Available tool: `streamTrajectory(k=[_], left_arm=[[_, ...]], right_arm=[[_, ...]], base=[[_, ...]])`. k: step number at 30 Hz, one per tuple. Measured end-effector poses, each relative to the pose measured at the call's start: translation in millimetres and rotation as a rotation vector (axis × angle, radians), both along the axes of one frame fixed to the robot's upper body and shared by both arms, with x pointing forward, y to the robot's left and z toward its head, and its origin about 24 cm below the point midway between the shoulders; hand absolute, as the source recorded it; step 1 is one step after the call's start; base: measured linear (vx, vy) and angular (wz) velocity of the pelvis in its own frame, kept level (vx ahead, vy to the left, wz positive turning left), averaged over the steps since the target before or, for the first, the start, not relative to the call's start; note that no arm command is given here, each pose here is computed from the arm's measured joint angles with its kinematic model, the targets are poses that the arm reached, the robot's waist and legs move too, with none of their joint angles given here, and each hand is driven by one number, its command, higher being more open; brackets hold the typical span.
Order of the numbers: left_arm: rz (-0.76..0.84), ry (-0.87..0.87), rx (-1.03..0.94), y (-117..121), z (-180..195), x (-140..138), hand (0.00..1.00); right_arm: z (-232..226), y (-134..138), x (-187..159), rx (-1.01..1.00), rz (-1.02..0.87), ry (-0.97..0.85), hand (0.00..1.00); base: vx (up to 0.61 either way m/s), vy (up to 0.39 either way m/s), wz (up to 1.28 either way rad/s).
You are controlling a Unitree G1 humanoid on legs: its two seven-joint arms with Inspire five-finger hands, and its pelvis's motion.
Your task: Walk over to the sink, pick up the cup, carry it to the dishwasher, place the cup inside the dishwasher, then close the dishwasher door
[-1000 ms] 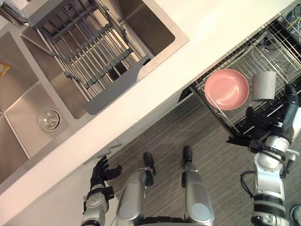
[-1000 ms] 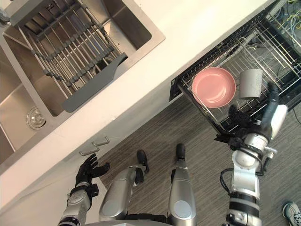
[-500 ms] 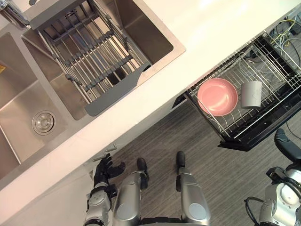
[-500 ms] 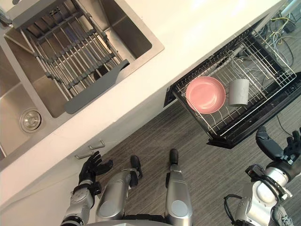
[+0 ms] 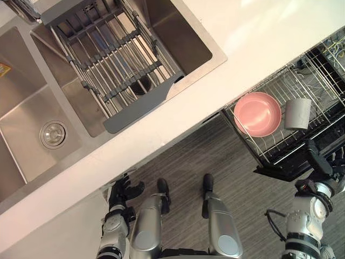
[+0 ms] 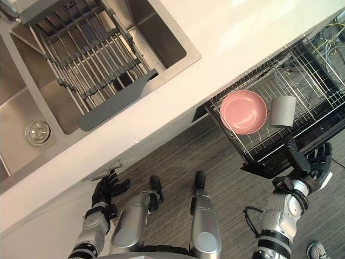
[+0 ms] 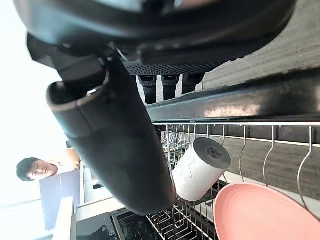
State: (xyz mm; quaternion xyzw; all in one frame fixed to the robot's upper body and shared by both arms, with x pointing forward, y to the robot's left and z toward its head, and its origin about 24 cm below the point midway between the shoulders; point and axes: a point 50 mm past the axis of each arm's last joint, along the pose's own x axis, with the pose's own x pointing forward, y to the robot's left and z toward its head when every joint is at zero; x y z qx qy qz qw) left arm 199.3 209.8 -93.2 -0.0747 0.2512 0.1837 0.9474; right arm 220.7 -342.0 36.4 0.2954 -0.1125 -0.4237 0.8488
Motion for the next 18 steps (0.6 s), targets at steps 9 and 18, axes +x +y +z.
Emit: streamTrajectory(k=[9, 18], left_arm=[[0.0, 0.036, 0.024, 9, -4, -5, 0.9], [0.0, 0.035, 0.031, 12, -4, -5, 0.9]], right_arm=[[19, 15, 33, 0.165, 0.027, -0.249, 0.9], [98, 36, 102, 0.1, 0.215, -0.434, 0.9]], base=[[-0.03, -0.024, 0.17], [-0.05, -0.009, 0.29]])
